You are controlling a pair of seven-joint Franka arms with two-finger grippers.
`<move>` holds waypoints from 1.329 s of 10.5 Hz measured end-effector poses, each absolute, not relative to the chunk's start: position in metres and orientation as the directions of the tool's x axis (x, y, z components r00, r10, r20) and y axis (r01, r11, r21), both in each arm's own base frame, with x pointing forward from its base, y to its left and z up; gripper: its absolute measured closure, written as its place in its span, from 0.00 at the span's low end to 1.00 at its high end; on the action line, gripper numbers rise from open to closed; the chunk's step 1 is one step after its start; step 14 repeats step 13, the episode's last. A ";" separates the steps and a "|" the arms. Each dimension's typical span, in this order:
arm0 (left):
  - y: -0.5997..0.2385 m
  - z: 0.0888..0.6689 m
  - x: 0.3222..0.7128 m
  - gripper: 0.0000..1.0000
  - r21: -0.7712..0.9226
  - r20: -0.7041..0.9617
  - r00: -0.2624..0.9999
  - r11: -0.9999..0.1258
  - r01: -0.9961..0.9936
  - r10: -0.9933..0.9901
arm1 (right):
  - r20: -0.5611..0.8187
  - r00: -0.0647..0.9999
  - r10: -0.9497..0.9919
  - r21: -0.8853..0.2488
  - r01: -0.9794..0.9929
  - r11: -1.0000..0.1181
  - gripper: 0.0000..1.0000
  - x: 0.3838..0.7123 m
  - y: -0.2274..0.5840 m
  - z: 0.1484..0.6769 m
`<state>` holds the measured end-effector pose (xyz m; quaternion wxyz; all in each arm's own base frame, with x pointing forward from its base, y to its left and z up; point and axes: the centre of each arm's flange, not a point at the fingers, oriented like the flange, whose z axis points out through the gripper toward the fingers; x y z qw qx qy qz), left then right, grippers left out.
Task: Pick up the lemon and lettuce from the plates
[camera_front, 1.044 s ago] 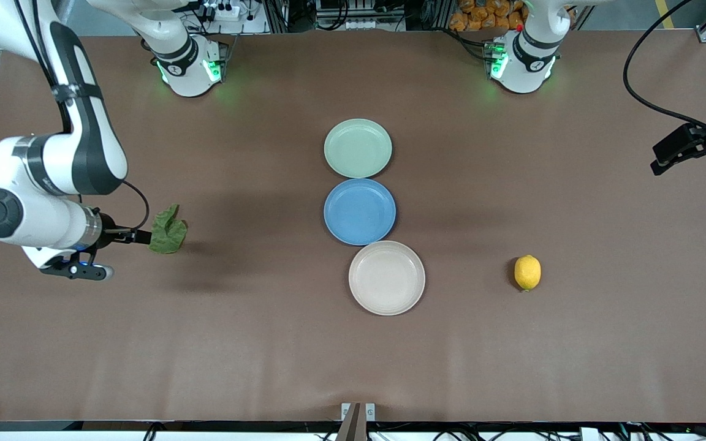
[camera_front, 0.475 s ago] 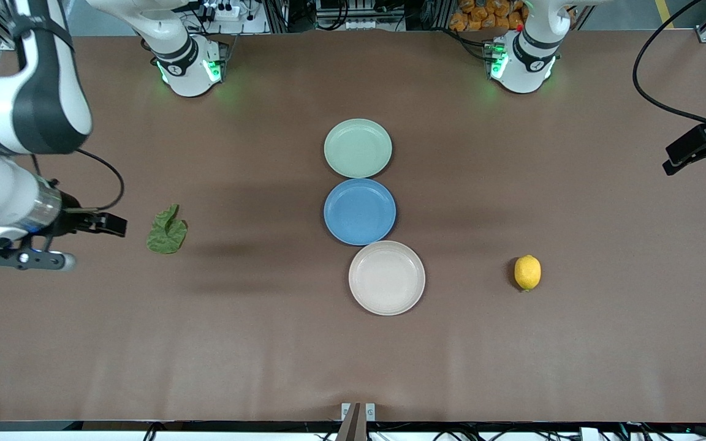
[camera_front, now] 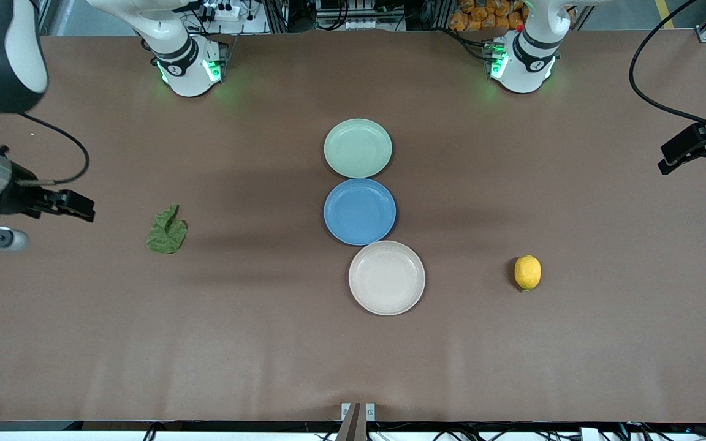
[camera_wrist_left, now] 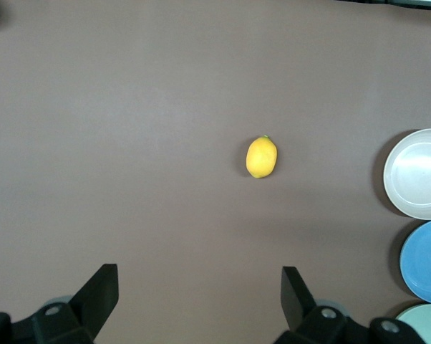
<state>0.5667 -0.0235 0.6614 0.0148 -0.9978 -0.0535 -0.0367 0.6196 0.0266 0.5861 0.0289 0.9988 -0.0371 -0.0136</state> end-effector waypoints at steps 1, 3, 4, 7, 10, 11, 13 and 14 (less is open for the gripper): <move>-0.028 0.661 0.566 0.00 -0.024 0.074 0.992 -0.995 0.100 0.098 | -0.015 0.997 -0.079 0.058 -0.078 -0.995 0.00 0.615 0.024 0.595; -0.041 0.661 0.566 0.00 -0.022 0.074 0.994 -0.997 0.076 0.074 | -0.006 0.996 -0.088 0.057 -0.087 -0.995 0.00 0.608 0.019 0.613; -0.046 0.661 0.565 0.00 -0.021 0.073 0.995 -0.998 0.067 0.065 | -0.006 0.996 -0.093 0.057 -0.093 -0.994 0.00 0.604 0.016 0.624; -0.060 0.660 0.563 0.00 -0.006 0.061 0.997 -0.999 0.043 0.043 | 0.013 0.995 -0.101 0.054 -0.101 -0.993 0.00 0.582 0.013 0.661; -0.076 0.660 0.560 0.00 -0.005 0.055 0.998 -1.000 -0.004 -0.004 | 0.016 0.995 -0.100 0.052 -0.101 -0.994 0.00 0.576 0.013 0.668; -0.078 0.660 0.560 0.00 -0.006 0.055 0.998 -1.000 -0.023 -0.024 | 0.016 0.995 -0.100 0.052 -0.101 -0.994 0.00 0.576 0.013 0.666; -0.078 0.660 0.560 0.00 -0.006 0.055 0.998 -0.999 -0.036 -0.036 | 0.026 0.995 -0.098 0.051 -0.099 -0.994 0.00 0.579 0.014 0.658; -0.078 0.660 0.560 0.00 -0.006 0.055 0.998 -0.999 -0.036 -0.036 | 0.026 0.995 -0.098 0.051 -0.099 -0.994 0.00 0.579 0.014 0.658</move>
